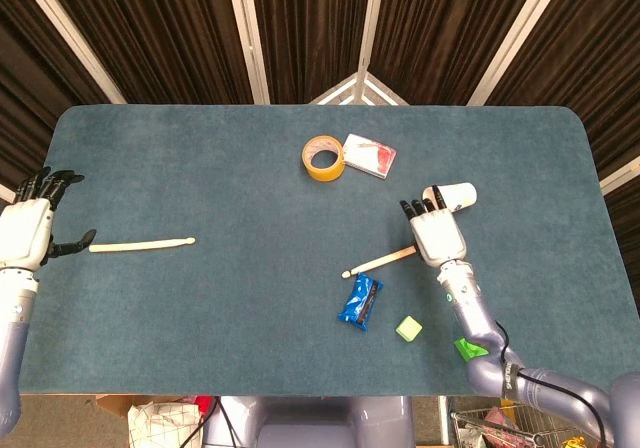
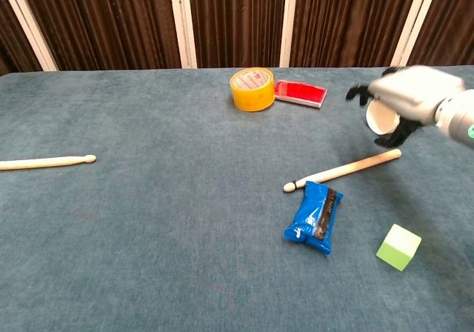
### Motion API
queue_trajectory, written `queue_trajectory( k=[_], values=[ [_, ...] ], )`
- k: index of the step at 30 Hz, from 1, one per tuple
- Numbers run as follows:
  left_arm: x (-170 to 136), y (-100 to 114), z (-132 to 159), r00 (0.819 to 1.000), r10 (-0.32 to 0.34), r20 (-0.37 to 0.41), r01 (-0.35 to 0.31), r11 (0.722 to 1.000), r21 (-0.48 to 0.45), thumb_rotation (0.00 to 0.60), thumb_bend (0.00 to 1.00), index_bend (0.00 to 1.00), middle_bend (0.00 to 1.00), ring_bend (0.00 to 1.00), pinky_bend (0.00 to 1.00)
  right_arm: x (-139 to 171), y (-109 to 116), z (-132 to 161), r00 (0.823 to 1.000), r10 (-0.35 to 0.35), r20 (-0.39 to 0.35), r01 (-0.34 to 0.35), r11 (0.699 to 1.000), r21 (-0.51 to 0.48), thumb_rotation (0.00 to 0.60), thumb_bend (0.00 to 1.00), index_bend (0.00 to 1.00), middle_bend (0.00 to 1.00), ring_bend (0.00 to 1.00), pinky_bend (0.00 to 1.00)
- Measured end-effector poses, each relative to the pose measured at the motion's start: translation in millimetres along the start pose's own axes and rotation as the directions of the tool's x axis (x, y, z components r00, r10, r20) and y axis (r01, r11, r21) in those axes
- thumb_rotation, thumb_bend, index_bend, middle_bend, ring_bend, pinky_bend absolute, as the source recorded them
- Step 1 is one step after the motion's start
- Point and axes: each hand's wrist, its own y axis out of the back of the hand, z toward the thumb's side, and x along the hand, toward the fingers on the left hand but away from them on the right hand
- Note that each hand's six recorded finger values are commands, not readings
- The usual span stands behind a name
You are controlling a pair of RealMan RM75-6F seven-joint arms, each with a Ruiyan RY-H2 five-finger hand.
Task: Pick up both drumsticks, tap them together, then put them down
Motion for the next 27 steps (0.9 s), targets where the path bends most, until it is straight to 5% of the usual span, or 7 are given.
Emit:
queue_trajectory(
  k=[4,11,18,27],
  values=[
    [-19,-2,0,0.999,-0.011,0.052,0.005,0.993,0.115,0.600,0.29,0.16,0.06,0.00,0.04,17,27,-17,0.995,-0.063,0.078,0.072,0.990,-0.124,0.600,0.33,0.16,0.20,0.19,0.01],
    [-78,-23,-20,0.997,-0.036,0.065,0.017,0.963,0.269,0.600,0.27,0.15,0.05,0.00,0.02,80,50,-75,0.970,-0.102,0.219,0.175,0.921,-0.347,0.600,0.31,0.14,0.17,0.17,0.01],
    [-111,-40,-33,1.000,0.006,0.030,-0.013,0.969,0.245,0.600,0.27,0.15,0.03,0.00,0.00,143,49,-101,0.964,-0.169,0.205,0.235,0.901,-0.365,0.600,0.29,0.11,0.12,0.10,0.01],
    [-138,-46,-43,0.999,0.037,0.000,-0.037,0.982,0.185,0.600,0.27,0.11,0.00,0.00,0.00,217,47,-119,0.972,-0.184,0.148,0.215,0.948,-0.234,0.600,0.29,0.05,0.07,0.06,0.01]
  ],
)
